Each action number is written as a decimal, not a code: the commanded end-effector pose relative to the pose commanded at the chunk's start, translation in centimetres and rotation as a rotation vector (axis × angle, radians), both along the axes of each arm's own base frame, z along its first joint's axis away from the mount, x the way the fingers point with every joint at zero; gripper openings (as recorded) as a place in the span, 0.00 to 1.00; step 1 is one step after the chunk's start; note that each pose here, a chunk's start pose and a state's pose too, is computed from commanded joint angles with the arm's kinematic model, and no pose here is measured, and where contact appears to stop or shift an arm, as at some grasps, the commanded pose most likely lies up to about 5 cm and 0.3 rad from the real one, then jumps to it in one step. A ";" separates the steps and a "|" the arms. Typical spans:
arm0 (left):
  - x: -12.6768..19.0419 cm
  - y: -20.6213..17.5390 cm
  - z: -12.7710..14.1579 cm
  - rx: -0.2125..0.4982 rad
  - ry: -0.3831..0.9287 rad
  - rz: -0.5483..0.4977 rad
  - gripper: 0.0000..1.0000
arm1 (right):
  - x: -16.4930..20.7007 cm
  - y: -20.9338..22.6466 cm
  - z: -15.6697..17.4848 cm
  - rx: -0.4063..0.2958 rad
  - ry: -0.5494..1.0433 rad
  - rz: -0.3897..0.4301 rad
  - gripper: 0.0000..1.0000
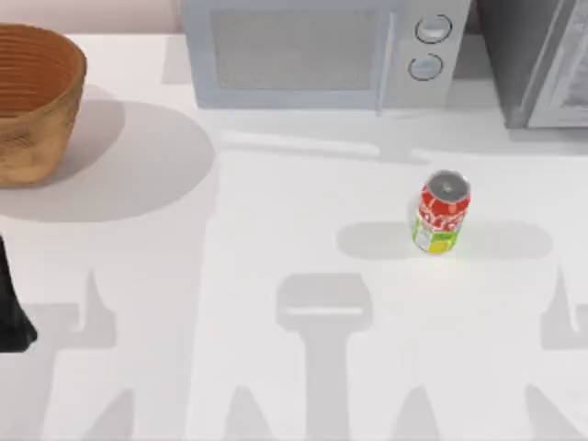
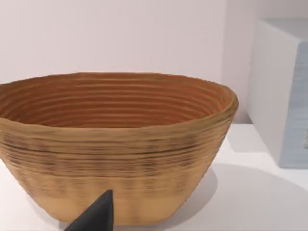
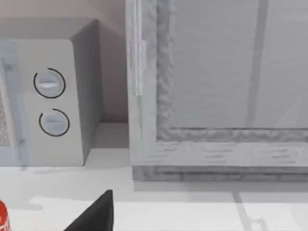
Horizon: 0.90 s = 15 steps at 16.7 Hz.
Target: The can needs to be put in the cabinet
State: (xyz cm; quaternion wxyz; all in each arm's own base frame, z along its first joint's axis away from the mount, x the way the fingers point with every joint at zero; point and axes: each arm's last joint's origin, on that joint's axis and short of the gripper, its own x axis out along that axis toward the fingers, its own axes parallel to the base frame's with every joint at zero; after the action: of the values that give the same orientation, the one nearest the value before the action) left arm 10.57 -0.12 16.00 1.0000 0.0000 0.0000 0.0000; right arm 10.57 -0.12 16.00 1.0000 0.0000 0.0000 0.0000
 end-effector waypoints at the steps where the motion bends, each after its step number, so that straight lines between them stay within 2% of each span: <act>1: 0.0 0.0 0.0 0.000 0.000 0.000 1.00 | 0.0 0.0 0.0 0.000 0.000 0.000 1.00; 8: 0.0 0.0 0.0 0.000 0.000 0.000 1.00 | 1.2 0.5 1.2 -0.017 0.010 -0.012 1.00; 15: 0.0 0.0 0.0 0.000 0.000 0.000 1.00 | 6.1 3.2 2.5 -0.045 0.053 -0.041 1.00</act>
State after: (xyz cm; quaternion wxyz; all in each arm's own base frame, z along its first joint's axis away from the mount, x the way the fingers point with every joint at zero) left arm 10.57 -0.12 16.00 1.0000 0.0000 0.0000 0.0000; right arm 16.66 3.10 18.47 0.9992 -0.0226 0.0265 -0.0204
